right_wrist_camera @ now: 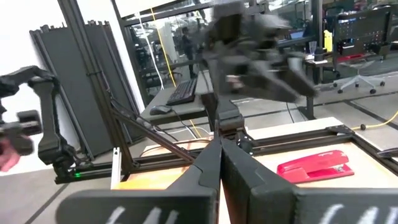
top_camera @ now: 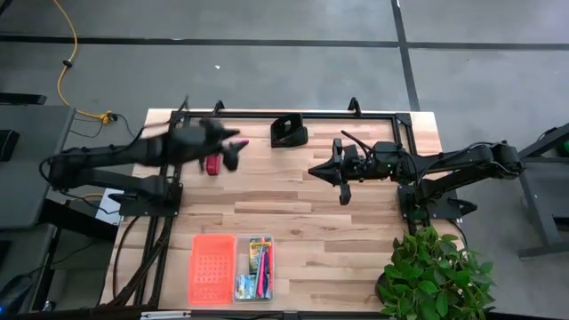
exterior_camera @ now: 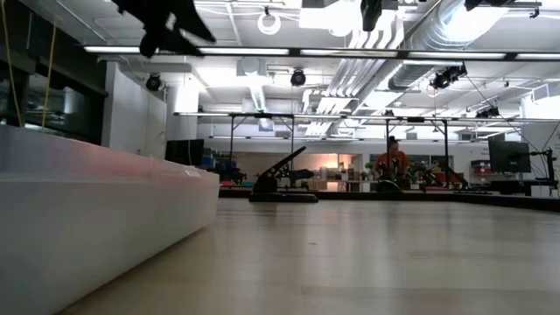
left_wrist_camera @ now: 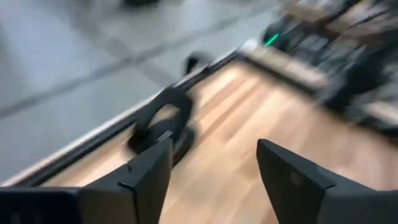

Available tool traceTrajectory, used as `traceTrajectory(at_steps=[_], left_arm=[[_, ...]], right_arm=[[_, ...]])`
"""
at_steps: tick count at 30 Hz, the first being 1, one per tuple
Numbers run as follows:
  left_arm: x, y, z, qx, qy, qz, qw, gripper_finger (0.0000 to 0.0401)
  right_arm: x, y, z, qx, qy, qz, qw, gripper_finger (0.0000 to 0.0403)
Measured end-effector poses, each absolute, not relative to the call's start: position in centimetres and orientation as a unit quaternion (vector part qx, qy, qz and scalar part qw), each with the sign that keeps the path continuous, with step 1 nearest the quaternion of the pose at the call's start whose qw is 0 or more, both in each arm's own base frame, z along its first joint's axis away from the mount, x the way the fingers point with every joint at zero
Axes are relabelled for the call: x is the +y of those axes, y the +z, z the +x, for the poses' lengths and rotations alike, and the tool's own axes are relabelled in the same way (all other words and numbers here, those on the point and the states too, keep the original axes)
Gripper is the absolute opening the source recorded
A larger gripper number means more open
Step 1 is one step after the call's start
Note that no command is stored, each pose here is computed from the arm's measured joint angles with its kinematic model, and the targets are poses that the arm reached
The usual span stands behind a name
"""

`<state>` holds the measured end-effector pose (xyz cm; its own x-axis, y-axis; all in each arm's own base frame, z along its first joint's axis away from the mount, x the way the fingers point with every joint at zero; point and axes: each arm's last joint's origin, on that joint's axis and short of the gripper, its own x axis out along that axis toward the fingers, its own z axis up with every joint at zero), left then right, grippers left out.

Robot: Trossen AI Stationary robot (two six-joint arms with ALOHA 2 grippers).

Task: Pack school essentials
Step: Put the pink eraser into the supply box

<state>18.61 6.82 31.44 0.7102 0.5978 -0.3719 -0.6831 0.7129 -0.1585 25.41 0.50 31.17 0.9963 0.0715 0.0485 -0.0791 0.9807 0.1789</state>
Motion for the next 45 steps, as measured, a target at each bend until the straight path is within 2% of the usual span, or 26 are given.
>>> traceTrajectory(at_steps=[6,12,20,27,45], left_arm=[[14.2,30.9,19.6,0.318,0.361,-0.197,0.854,0.0234],[21.3,28.0,20.7,0.479,0.342,-0.219,0.779,0.0232],[25.9,22.0,22.6,0.639,0.216,-0.146,0.724,0.0232],[26.3,18.9,23.4,0.701,0.106,-0.061,0.702,0.0231],[27.4,14.7,24.1,0.728,0.082,-0.05,0.679,0.0231]], right_arm=[[0.5,31.1,25.4,-0.018,0.037,0.091,0.995,0.0],[0.5,30.9,25.4,-0.007,0.036,0.112,0.993,0.0],[0.5,30.7,25.4,0.005,0.035,0.144,0.989,0.0],[0.4,30.7,25.4,0.003,0.022,0.148,0.989,0.0],[0.4,30.3,25.4,0.021,0.018,0.145,0.989,0.0]])
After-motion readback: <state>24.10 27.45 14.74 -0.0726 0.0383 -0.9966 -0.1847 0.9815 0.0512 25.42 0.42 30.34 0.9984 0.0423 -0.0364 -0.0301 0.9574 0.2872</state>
